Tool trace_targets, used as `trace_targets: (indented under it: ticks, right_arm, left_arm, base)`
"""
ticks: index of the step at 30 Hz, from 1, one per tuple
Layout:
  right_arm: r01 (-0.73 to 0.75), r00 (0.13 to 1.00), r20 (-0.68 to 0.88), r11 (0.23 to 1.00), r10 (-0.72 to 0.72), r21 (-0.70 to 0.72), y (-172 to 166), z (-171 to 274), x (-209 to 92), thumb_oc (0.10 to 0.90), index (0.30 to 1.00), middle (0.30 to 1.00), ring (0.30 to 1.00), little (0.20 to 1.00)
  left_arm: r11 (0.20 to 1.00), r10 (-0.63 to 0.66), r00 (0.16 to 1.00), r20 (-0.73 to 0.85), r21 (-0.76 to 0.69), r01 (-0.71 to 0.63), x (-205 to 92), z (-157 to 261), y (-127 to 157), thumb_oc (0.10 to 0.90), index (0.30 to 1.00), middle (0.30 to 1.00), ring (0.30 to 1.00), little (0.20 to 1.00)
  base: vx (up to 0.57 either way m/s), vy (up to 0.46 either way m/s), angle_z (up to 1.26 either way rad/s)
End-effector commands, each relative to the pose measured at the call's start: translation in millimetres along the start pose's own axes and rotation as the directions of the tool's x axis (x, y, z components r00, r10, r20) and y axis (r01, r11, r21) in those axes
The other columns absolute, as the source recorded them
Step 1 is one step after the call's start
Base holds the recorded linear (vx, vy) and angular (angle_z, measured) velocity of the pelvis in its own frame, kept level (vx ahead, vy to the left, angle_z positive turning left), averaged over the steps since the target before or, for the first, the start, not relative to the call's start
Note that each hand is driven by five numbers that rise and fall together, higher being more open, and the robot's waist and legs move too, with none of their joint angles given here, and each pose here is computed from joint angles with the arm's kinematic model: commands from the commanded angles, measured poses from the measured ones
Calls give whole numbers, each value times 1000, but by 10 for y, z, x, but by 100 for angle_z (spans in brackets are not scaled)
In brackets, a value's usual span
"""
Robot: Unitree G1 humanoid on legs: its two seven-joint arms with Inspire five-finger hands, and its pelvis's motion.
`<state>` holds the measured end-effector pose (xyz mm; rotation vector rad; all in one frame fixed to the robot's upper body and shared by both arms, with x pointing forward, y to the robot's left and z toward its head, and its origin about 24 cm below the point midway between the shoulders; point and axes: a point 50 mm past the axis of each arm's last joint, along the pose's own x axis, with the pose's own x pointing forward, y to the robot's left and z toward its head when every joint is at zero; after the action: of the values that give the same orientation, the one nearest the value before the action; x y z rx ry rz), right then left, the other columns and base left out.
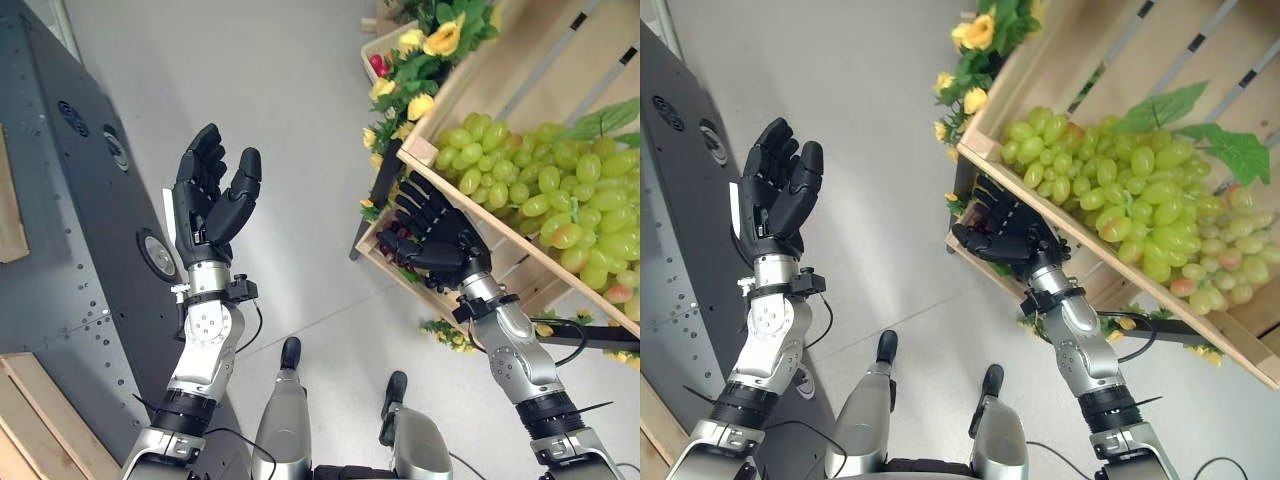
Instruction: Pick up the fruits from the basket on one side to the basket on the other side
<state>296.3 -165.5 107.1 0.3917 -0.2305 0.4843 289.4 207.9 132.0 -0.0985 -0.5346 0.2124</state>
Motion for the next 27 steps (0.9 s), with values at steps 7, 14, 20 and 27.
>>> trace_targets:
  ticks: [7, 14, 20, 27]
  right_arm:
    - [-286, 956, 34, 906, 290, 311, 439, -410, -267, 800, 900, 900, 900, 900]
    - [-262, 960, 1, 894, 281, 364, 388, -503, -404, 800, 900, 900, 900, 900]
    - [-123, 990, -17, 908, 142, 401, 324, -567, -502, 800, 900, 900, 900, 900]
    - [-106, 978, -140, 945, 156, 309, 310, -646, -484, 800, 900, 900, 900, 900]
  left_arm:
    - [991, -134, 986, 99, 0, 134, -213, 207, 17, 800, 900, 900, 900, 900]
    - [979, -202, 979, 41, -2, 202, -234, 154, 44, 800, 900, 900, 900, 900]
    - [973, -226, 974, 10, -47, 226, -242, 96, -24, 800, 900, 900, 900, 900]
    - [966, -225, 974, 1, -133, 223, -311, 24, -100, 800, 900, 900, 900, 900]
  base:
    - [69, 98, 12]
    - [-78, -214, 18]
    - [-147, -452, 32]
    - [-188, -363, 28]
